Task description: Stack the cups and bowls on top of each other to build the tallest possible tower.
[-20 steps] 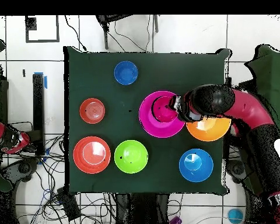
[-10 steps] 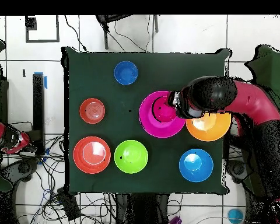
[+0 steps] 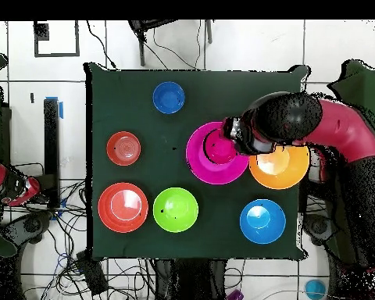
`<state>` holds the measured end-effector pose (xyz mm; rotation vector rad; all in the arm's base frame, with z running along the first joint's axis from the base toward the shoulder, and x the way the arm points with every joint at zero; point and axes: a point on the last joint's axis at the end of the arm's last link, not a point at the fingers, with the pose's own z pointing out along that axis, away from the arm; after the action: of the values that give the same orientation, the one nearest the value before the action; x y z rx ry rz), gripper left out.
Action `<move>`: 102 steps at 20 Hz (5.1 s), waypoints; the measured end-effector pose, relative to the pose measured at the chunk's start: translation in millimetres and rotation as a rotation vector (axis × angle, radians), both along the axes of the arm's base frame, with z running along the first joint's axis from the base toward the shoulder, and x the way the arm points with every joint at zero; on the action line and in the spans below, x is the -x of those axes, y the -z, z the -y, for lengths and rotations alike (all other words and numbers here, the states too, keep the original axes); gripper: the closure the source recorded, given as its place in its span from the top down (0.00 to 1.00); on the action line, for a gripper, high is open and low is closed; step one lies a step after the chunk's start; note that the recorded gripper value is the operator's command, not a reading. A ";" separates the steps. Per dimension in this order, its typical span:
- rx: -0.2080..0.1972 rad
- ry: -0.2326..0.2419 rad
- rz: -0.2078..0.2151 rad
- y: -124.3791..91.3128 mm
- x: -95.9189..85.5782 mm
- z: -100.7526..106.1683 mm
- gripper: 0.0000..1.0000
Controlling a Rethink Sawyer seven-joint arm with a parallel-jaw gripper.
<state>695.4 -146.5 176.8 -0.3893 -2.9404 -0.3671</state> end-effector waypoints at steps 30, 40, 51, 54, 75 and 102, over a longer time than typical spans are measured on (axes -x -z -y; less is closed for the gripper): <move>-0.065 0.083 0.219 -36.2 -87.0 -35.6 1.00; -0.071 0.102 0.224 -39.1 -88.0 -31.6 1.00; -0.125 0.173 0.295 -52.6 -104.4 -32.4 1.00; -0.134 0.181 0.299 -54.6 -105.9 -32.6 1.00; -0.155 0.210 0.292 -55.1 -107.5 -33.0 1.00; -0.270 0.310 0.367 -57.7 -145.4 -62.7 1.00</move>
<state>840.8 -83.8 234.5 -0.8178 -3.1082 -0.9577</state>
